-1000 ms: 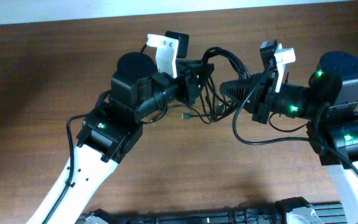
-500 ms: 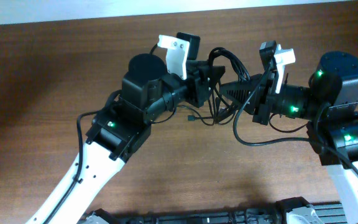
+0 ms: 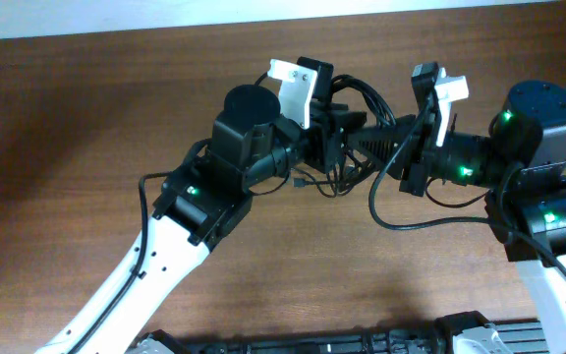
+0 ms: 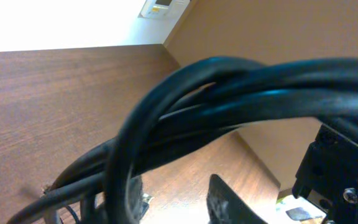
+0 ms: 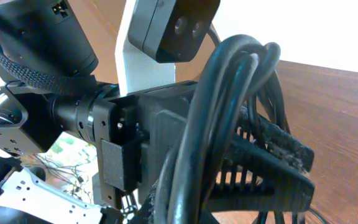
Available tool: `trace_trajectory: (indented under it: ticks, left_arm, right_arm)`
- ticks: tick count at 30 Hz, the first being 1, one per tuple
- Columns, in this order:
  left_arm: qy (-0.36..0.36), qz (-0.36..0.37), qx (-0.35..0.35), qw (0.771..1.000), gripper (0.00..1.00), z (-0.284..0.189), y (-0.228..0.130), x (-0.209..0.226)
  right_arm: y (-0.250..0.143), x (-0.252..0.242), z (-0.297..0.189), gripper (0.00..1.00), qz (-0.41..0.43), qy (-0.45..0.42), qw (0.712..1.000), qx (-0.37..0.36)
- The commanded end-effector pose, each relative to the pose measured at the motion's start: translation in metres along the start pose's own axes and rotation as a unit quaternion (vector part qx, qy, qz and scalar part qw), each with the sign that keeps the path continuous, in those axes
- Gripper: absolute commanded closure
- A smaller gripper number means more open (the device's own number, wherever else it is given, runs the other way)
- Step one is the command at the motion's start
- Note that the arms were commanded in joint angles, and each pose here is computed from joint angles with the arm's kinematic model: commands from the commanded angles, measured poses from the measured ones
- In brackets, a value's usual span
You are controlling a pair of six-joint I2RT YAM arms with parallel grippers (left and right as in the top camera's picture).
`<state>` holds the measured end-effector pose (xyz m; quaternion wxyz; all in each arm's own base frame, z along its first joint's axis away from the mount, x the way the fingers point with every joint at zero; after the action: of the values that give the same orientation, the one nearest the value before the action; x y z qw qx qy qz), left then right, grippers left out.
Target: Untangle cables
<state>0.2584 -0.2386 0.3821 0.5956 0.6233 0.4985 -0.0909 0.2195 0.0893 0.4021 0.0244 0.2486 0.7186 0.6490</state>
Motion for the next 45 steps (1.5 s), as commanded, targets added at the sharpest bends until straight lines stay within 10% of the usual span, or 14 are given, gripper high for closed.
trace_trajectory:
  ticks: [1, 7, 25, 30, 39, 45]
  left_arm:
    - [-0.015, 0.006, 0.002, 1.000, 0.80, 0.001, 0.001, -0.005]
    - [-0.014, 0.003, -0.015, 1.000, 1.00, -0.015, 0.012, -0.001]
    - [-0.083, 0.098, -0.255, 0.959, 0.88, -0.154, 0.086, -0.030]
    - [0.015, 0.064, -0.349, 0.935, 0.85, -0.161, 0.099, -0.014]
    - [0.127, -0.014, -0.205, 0.970, 0.48, -0.140, 0.063, 0.029]
    - [0.017, -0.047, -0.036, 0.998, 0.23, -0.107, 0.041, 0.032]
  right_arm:
    - [0.005, 0.002, -0.003, 0.96, -0.018, -0.020, 1.000, -0.006]
    - [-0.013, -0.019, -0.007, 0.96, 0.015, -0.165, 0.985, 0.040]
    - [-0.034, -0.026, -0.012, 0.96, 0.044, -0.228, 0.967, 0.105]
    - [-0.036, -0.026, -0.012, 0.96, 0.049, -0.225, 0.967, 0.110]
    - [-0.024, -0.028, -0.011, 0.96, 0.018, -0.229, 0.970, 0.078]
    - [-0.007, -0.030, -0.010, 0.96, 0.003, -0.233, 0.972, 0.028]
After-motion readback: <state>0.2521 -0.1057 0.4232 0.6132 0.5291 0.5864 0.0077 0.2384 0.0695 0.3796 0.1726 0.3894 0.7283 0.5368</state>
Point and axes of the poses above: each gripper's point midway between its finger pads, its own z axis out along the fingers, its own x axis along the line the jaws close on, y = z × x, the point moved 10 cm from there along -z, back along the fingers, and after that the axes turned 14 degrees about -z, right-handed, at the moved point
